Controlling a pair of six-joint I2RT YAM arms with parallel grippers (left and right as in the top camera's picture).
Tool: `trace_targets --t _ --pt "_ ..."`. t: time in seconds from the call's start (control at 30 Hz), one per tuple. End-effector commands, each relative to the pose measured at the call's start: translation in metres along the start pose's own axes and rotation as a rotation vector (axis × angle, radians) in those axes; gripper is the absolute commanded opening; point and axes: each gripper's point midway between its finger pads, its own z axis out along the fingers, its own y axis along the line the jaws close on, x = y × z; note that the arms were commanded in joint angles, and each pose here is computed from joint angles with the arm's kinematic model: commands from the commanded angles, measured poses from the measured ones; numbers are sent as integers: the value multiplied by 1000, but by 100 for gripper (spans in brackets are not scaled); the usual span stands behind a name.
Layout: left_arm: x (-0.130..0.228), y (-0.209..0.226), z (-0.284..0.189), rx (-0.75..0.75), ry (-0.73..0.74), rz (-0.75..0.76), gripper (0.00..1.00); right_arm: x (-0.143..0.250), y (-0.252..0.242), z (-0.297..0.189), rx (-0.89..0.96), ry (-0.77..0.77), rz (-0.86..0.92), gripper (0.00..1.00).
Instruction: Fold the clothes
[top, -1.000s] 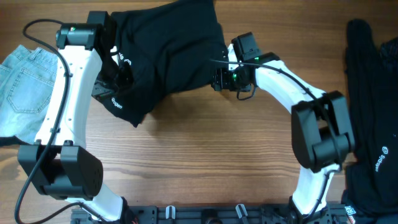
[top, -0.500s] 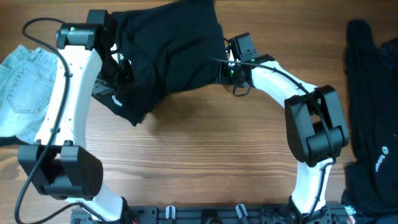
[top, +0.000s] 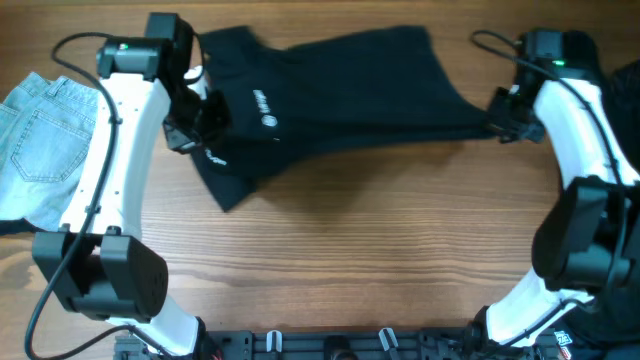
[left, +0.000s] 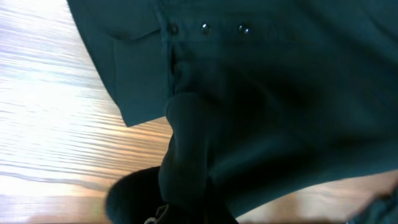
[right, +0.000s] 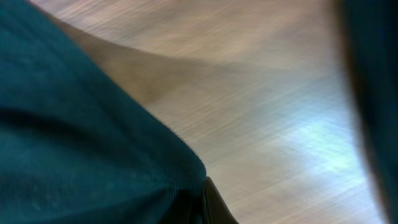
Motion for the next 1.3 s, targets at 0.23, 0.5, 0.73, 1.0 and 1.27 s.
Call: trace_targets --t 0.23,0.5,0.73,1.0,1.27 --pt "116 -36 17 -90 336 170 4 47 -64 -10 270 203 -106 4" --pt "21 -41 20 2 -24 29 4 2 14 1 -131 19 -171 4" --pt "-74 -35 43 86 -241 -161 4 -51 79 -21 -441 -216 -193 4" --pt "-99 -28 90 46 -226 -176 38 -68 114 -2 -462 -298 -245 50" --pt "-64 10 91 -65 -74 -245 82 -51 53 36 -197 -174 -194 54"
